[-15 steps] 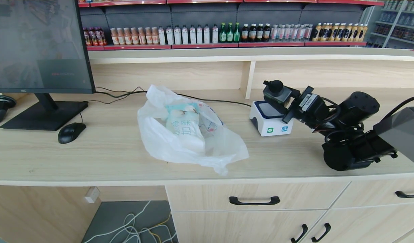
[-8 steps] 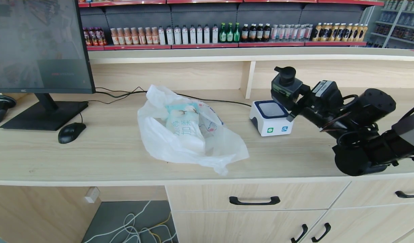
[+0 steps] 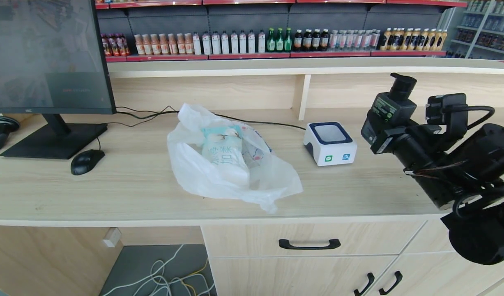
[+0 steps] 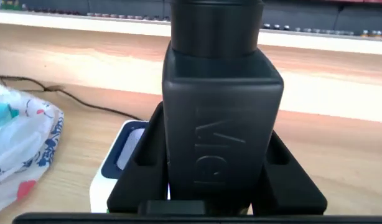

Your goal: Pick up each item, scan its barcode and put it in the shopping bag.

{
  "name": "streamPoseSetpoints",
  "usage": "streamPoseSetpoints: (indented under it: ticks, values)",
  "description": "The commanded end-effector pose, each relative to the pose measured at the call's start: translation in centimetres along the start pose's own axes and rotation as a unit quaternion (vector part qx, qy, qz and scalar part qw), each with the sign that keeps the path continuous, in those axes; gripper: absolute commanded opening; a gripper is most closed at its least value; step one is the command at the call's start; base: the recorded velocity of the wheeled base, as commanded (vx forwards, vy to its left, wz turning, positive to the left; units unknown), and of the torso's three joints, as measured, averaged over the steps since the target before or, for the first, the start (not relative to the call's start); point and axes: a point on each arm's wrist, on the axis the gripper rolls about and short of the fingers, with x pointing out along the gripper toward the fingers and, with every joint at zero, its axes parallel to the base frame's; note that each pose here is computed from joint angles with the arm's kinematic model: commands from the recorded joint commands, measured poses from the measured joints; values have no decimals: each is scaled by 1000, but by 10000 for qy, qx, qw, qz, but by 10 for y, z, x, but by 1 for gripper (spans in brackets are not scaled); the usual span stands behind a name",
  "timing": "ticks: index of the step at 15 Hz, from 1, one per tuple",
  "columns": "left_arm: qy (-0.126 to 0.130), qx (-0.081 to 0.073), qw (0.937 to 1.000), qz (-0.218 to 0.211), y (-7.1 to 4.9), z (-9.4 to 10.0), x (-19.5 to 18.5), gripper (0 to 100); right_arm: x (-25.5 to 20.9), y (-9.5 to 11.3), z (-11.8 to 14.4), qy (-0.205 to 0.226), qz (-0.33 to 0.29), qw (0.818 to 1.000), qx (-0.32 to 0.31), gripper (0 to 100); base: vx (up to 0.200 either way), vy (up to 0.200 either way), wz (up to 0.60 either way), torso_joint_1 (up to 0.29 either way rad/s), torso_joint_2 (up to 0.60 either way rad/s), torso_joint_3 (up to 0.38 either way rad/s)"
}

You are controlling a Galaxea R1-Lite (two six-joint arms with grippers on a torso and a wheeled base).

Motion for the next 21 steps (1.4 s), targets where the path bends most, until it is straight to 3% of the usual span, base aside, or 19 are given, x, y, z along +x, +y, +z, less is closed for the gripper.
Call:
streamPoseSetpoints:
  ticks: [1,4,12,21]
  values:
    - [-3,-6,10000,2,0,0,0,100,-10,19,20,-185,-151,9985,494,0,0,0,0,0,0,0]
    - [-3,-6,10000,2,0,0,0,100,-12,22,19,-146,-99,9986,502,0,0,0,0,0,0,0]
    - [-3,-6,10000,2,0,0,0,100,-15,25,16,-57,-41,9985,542,0,0,200,0,4,3,5]
    - [-3,2,10000,2,0,0,0,100,-14,33,16,-71,72,9979,637,0,0,0,67,0,0,0]
